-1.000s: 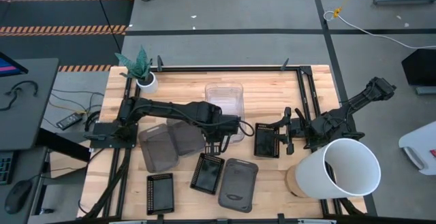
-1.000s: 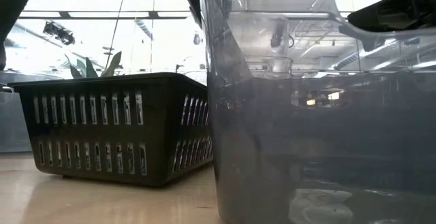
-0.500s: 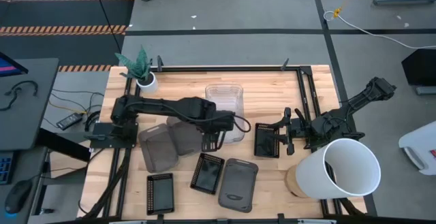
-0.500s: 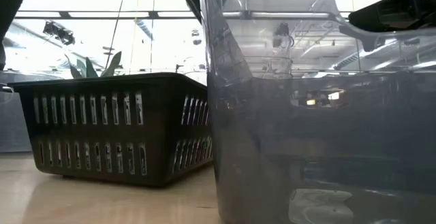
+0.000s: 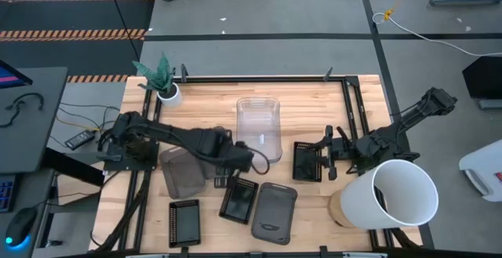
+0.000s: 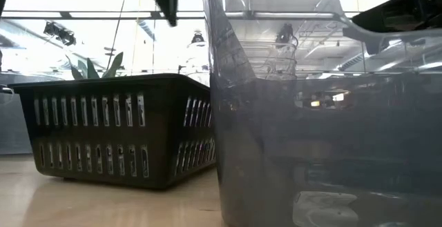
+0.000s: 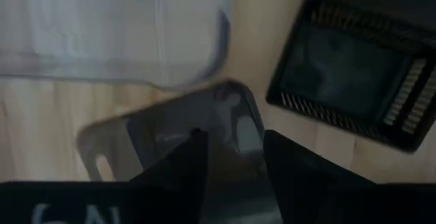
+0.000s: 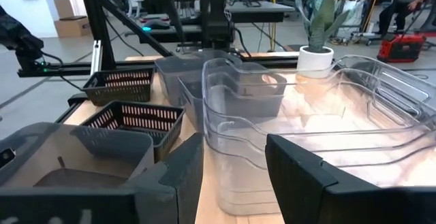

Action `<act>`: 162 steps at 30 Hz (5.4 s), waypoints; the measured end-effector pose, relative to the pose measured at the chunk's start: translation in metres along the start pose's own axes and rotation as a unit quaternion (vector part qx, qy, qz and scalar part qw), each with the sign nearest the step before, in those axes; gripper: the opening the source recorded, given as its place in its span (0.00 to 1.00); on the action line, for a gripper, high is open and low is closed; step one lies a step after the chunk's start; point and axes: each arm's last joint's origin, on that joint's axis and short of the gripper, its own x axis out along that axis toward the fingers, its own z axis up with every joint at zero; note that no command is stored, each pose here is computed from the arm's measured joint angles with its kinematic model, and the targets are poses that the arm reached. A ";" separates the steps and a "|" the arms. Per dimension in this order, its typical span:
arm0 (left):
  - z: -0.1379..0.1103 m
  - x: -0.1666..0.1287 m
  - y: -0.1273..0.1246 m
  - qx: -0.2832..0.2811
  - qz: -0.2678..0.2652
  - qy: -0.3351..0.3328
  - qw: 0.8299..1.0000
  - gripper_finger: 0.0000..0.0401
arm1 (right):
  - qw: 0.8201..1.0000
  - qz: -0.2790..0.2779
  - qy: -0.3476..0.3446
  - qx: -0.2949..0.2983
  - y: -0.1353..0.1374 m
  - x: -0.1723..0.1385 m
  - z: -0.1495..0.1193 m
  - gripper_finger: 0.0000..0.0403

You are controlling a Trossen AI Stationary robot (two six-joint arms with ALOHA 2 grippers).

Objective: Stack baskets by color
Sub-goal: Stack the left black bin on the middle black bin

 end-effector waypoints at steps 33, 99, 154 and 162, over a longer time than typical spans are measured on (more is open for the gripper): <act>-0.068 0.034 -0.079 -0.156 -0.058 0.205 0.965 0.23 | 0.999 0.015 0.006 -0.030 0.003 0.006 -0.003 0.41; -0.121 0.031 -0.076 -0.241 0.022 0.131 0.961 0.01 | 0.995 0.090 -0.008 -0.047 0.009 0.008 0.000 0.41; -0.037 0.009 -0.035 -0.243 0.030 0.028 0.969 0.01 | 0.996 0.085 -0.010 -0.039 0.007 0.009 0.000 0.41; -0.024 0.025 -0.017 -0.239 0.020 0.048 0.970 0.01 | 0.996 0.085 -0.008 -0.038 0.007 0.009 0.000 0.41</act>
